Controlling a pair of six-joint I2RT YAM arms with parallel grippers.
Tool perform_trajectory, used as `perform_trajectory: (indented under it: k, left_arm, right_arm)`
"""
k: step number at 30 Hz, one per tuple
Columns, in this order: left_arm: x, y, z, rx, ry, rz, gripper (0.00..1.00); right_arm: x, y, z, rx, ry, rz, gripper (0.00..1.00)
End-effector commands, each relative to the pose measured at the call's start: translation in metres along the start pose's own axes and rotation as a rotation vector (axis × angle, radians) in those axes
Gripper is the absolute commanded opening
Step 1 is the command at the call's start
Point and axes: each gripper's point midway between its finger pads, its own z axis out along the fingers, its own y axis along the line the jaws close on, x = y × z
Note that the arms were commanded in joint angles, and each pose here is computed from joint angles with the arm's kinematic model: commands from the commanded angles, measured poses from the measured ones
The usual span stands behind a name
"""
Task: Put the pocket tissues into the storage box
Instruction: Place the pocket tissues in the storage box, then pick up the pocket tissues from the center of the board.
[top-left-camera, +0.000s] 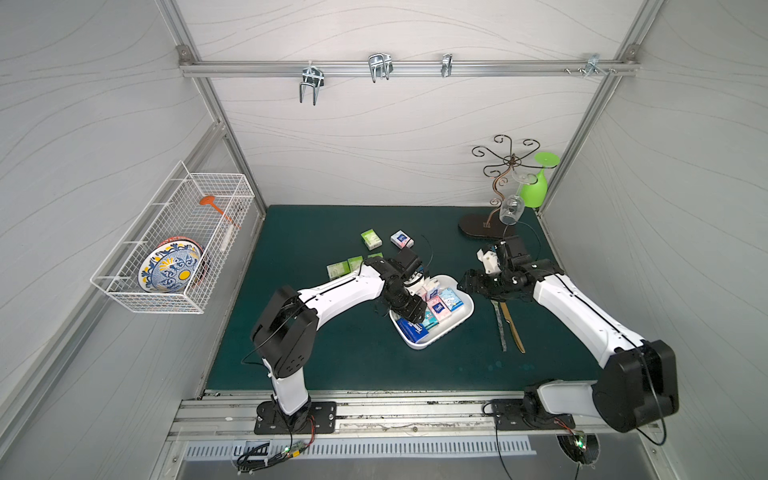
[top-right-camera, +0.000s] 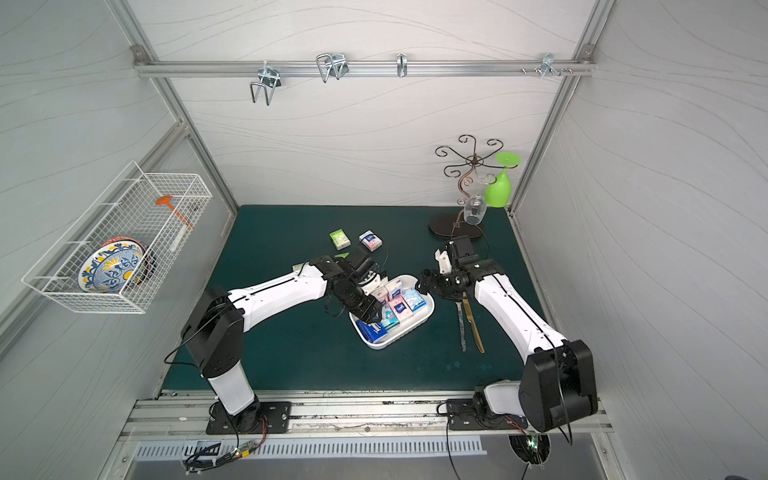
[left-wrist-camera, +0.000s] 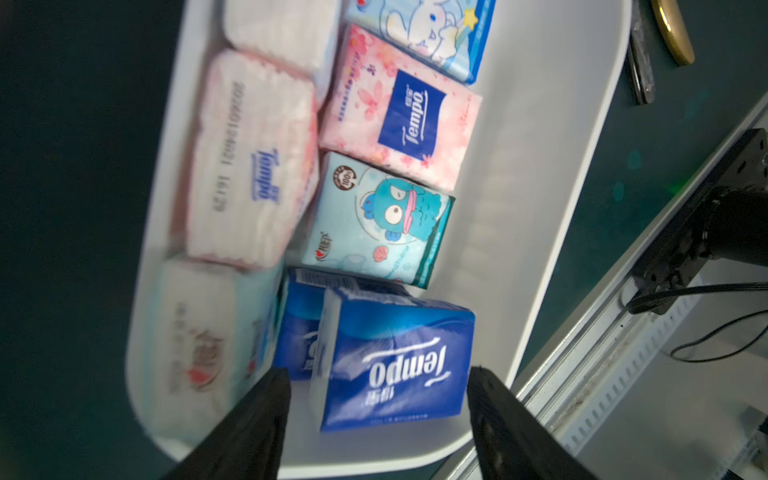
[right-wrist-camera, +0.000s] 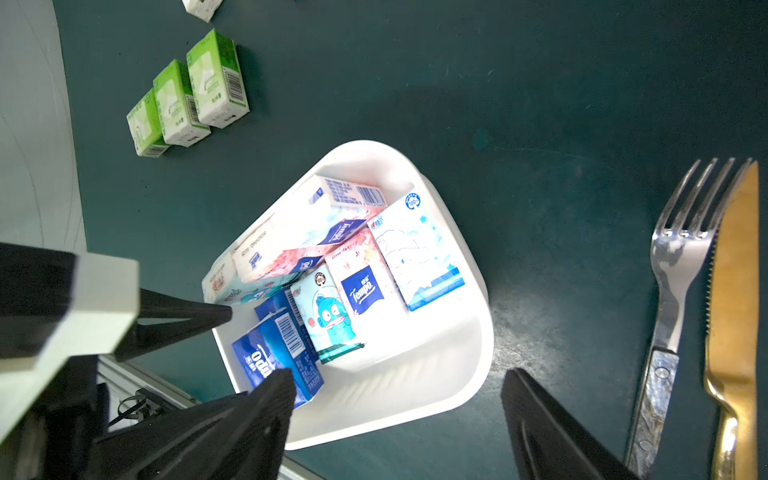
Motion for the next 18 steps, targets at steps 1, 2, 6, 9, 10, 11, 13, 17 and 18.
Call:
perform_trajectory:
  k: [1,2,6,9,10,11,13,17,18]
  left_arm:
    - [-0.027,-0.001,-0.050,-0.039,-0.131,0.015,0.73]
    - [-0.032,0.001,-0.058,-0.047,-0.155,0.009,0.72]
    - [-0.046,0.020,-0.082,-0.082,-0.243,-0.056,0.73]
    - [-0.053,0.047,-0.093,-0.102,-0.301,-0.148,0.73]
    - [-0.055,0.057,-0.096,-0.116,-0.318,-0.180,0.74]
    - [-0.056,0.069,-0.099,-0.138,-0.335,-0.219,0.74]
    - [-0.057,0.091,-0.106,-0.184,-0.363,-0.288,0.78]
    - [-0.057,0.143,-0.118,-0.299,-0.413,-0.442,0.81]
    - [-0.056,0.157,-0.120,-0.327,-0.420,-0.492,0.81]
  right_arm:
    - [0.000,0.010,0.000,-0.008,-0.002,-0.030,0.84]
    - [0.001,0.013,0.001,-0.007,0.005,-0.042,0.84]
    - [0.004,0.021,0.005,-0.007,0.015,-0.075,0.84]
    - [0.005,0.023,0.006,-0.010,0.015,-0.080,0.84]
    - [0.005,0.022,0.006,-0.008,0.015,-0.080,0.84]
    - [0.006,0.022,0.007,-0.007,0.016,-0.081,0.84]
    - [0.006,0.022,0.007,-0.006,0.015,-0.082,0.84]
    - [0.007,0.021,0.008,-0.006,0.011,-0.085,0.84]
    - [0.007,0.021,0.007,-0.008,0.009,-0.085,0.84]
